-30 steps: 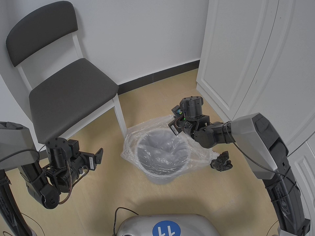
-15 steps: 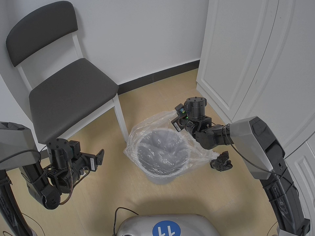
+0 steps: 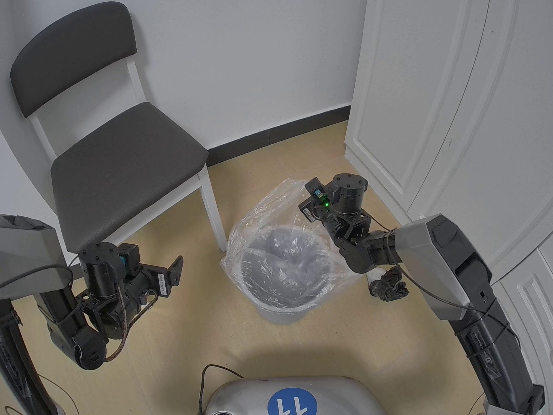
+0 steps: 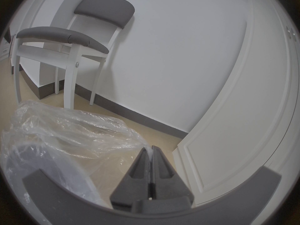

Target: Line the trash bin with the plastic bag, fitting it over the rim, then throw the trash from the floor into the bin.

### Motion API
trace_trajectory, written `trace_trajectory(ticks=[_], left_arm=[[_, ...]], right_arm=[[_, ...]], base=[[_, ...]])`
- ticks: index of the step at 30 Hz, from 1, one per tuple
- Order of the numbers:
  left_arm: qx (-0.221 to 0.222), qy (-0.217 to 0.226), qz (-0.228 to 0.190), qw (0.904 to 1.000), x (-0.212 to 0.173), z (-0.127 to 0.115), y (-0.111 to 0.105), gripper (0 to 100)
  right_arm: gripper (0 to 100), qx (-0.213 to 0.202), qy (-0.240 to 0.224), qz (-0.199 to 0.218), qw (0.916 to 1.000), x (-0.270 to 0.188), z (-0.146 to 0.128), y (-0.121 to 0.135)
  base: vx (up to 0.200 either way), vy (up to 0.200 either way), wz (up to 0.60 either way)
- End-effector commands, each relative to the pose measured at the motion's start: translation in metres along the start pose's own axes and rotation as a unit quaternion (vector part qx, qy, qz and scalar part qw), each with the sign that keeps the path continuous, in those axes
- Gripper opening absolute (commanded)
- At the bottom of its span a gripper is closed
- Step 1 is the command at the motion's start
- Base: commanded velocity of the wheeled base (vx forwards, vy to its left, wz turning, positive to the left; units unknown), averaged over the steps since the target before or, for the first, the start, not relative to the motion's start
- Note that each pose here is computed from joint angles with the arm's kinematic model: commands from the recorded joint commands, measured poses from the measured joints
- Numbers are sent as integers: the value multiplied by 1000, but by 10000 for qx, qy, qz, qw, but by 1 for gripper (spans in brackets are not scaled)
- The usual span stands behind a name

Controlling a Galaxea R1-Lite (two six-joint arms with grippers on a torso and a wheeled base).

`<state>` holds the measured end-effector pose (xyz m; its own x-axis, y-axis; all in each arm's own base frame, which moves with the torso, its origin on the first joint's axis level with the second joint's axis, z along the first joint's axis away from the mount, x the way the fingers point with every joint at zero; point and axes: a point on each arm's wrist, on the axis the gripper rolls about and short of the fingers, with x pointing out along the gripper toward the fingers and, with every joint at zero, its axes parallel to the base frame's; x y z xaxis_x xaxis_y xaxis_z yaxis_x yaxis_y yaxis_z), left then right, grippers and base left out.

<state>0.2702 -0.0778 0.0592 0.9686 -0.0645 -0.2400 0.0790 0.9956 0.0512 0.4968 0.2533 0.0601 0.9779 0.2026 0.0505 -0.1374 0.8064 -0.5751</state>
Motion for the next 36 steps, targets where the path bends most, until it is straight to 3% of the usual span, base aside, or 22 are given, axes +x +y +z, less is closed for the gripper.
trace_trajectory(ticks=[1, 5, 20, 28, 29, 36], left_arm=[[-1, -57, -68, 10000, -6, 3, -2, 100], [16, -125, -309, 9994, -13, 7, -12, 100], [36, -129, -398, 9991, -17, 7, -16, 100], [51, -103, -495, 9987, -19, 6, -21, 100], [51, -103, -495, 9987, -19, 6, -21, 100], [70, -53, -546, 9985, -20, 4, -23, 100]], right_arm=[[0, -144, -106, -74, 9998, 1, -11, 8], [0, -254, -348, -268, 9987, 0, -12, 9], [0, -596, -823, -529, 9934, -3, -21, 23], [0, -603, -1057, -292, 9921, -9, -14, 42], [100, -603, -1057, -292, 9921, -9, -14, 42], [100, -516, -1276, -405, 9897, -13, -11, 46]], base=[[0, 0, 0], [0, 0, 0], [0, 0, 0], [0, 0, 0], [0, 0, 0], [0, 0, 0]])
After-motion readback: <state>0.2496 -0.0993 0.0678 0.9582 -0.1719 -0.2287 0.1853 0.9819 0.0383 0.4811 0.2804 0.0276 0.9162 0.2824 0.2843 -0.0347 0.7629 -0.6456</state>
